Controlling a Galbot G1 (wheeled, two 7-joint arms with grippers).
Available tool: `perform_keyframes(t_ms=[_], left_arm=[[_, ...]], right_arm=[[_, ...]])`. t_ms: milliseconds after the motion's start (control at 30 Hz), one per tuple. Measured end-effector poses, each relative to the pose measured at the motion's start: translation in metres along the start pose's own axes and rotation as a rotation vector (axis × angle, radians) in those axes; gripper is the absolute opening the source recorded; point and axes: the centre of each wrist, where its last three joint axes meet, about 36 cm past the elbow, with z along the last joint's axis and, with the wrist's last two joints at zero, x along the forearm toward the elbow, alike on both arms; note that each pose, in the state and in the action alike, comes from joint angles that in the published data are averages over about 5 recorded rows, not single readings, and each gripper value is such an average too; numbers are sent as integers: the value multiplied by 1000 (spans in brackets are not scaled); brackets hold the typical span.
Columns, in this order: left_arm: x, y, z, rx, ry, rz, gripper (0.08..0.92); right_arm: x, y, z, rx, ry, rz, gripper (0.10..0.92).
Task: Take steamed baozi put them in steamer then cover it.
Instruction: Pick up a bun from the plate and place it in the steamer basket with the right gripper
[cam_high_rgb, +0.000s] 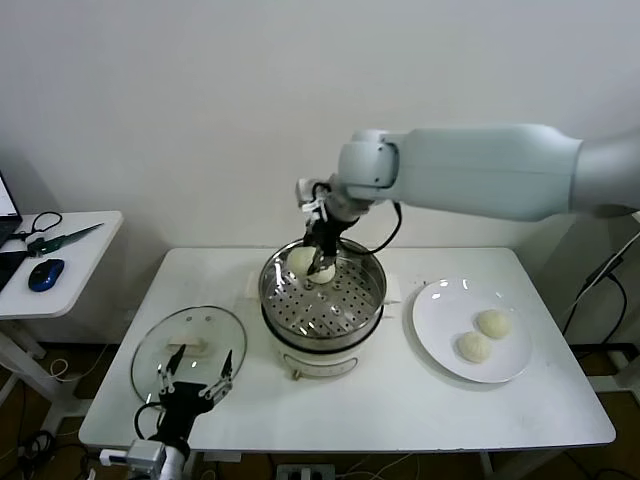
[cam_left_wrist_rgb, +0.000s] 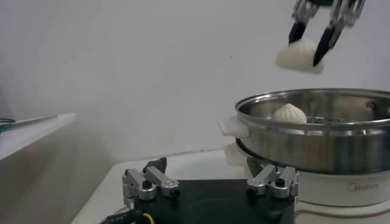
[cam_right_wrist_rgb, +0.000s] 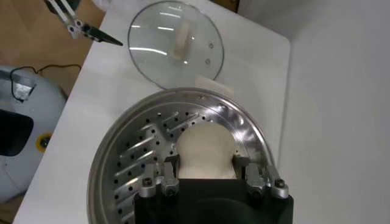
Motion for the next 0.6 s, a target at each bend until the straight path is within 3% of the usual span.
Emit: perform_keyframes(t_ms=[600], left_arm=[[-3,-3,3,6,6,6,823]], right_arm=[[-85,14,-8,-34,29,22,585]])
